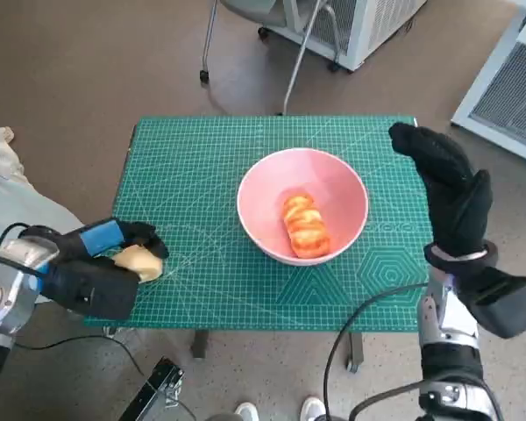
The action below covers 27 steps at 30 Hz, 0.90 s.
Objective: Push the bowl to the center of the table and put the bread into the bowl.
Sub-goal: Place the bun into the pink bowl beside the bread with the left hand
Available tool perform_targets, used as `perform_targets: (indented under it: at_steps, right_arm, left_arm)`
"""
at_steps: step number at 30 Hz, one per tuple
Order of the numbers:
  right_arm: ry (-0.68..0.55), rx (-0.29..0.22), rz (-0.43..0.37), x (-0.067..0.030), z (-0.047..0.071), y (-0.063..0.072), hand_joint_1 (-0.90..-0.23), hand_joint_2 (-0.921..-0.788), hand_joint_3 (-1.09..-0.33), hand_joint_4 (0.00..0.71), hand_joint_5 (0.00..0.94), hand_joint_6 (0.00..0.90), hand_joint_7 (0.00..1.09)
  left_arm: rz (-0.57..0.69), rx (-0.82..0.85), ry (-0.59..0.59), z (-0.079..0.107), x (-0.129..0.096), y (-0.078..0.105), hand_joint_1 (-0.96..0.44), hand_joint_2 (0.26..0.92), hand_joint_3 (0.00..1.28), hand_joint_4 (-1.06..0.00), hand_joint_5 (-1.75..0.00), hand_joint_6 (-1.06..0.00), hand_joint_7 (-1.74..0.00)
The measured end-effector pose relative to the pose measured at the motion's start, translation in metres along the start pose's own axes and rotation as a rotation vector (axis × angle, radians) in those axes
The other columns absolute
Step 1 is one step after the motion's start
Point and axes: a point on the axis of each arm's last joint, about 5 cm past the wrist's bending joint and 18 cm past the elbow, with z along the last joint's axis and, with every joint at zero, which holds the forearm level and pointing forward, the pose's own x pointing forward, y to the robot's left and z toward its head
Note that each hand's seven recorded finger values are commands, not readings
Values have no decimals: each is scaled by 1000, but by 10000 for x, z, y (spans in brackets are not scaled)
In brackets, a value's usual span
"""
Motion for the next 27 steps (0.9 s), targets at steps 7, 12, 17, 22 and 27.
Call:
perform_targets:
  at_steps: [7, 12, 17, 22, 27]
  right_arm:
    - [-2, 1, 0, 4, 3, -1, -647, -921, -687, 380, 5, 67, 768]
    - [-2, 1, 1, 6, 2, 4, -638, -921, -690, 383, 6, 67, 770]
    - [-1, 0, 3, 9, 1, 8, -629, -921, -693, 382, 6, 64, 774]
    - [2, 1, 3, 13, -7, 8, -621, -921, -694, 383, 6, 61, 775]
    - [3, -1, 4, 14, -10, 7, -617, -921, -695, 383, 6, 54, 776]
  left_arm:
    - [175, -46, -21, -5, -139, 418, 2, 918, 80, -664, -1203, -631, -1159]
    - [329, -22, -45, 75, -277, 772, 2, 908, 68, -696, -1146, -667, -1144]
    - [461, 35, -98, 231, -379, 1068, 2, 917, 64, -627, -1230, -706, -1089]
    - [538, 88, -163, 436, -379, 1285, 2, 918, 75, -574, -1326, -733, -1017]
    - [566, 112, -248, 651, -273, 1416, 2, 909, 76, -610, -1326, -742, -969]
